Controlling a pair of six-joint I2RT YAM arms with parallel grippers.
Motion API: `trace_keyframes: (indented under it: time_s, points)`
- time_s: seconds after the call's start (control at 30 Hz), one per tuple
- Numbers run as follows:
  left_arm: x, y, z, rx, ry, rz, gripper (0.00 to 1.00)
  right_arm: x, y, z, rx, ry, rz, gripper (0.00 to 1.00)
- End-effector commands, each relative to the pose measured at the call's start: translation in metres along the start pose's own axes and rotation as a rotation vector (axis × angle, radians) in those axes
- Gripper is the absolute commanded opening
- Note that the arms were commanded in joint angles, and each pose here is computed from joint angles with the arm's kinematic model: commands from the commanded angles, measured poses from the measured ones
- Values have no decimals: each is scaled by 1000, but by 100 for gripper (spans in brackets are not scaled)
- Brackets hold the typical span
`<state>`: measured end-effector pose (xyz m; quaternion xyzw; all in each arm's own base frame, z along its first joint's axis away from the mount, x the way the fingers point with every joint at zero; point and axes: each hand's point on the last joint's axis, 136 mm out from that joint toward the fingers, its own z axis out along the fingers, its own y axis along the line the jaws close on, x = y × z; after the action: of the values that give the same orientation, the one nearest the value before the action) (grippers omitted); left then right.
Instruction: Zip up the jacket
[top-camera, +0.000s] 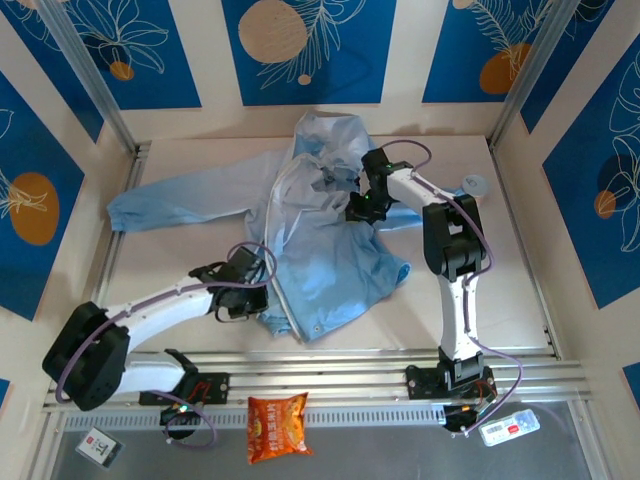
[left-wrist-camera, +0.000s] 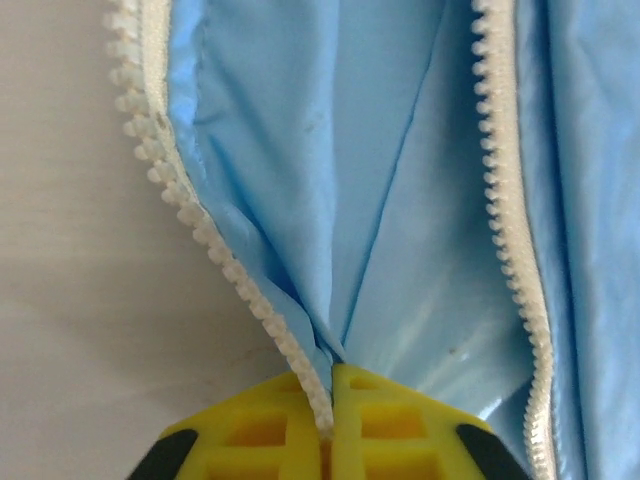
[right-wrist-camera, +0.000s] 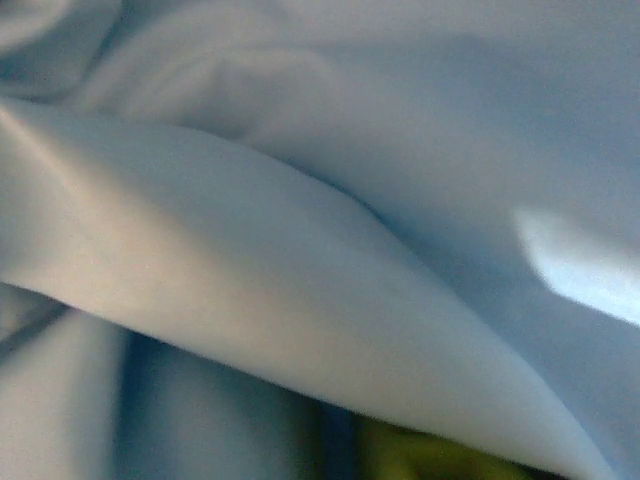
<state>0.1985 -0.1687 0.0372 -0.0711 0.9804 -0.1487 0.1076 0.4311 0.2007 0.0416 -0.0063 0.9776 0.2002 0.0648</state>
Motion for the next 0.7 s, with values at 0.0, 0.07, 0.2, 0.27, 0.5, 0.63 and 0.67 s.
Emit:
trace_keyframes:
  time_s: [0.0, 0.07, 0.2, 0.27, 0.5, 0.63, 0.67]
  points:
    - [-17, -2, -21, -58, -51, 62, 30, -4, 21, -41, -13, -100, -66, 35]
    - [-25, 3, -35, -84, -74, 84, 42, -2, 27, -50, -7, -122, -89, 42]
    - [-49, 4, -65, -30, -152, 76, 51, -2, 41, -60, 12, -155, -132, 49]
    - [-65, 5, -79, -6, -208, 68, 54, -3, 53, -61, 14, -168, -156, 52]
    - [-104, 6, -69, 55, -211, 14, 55, -16, 98, -41, -16, -165, -244, 62]
    - [-109, -5, -41, 100, -149, 1, 55, -24, 112, -22, 14, -140, -274, 66]
    - [-109, -7, -35, 108, -133, -3, 55, -27, 113, -17, 32, -137, -275, 67]
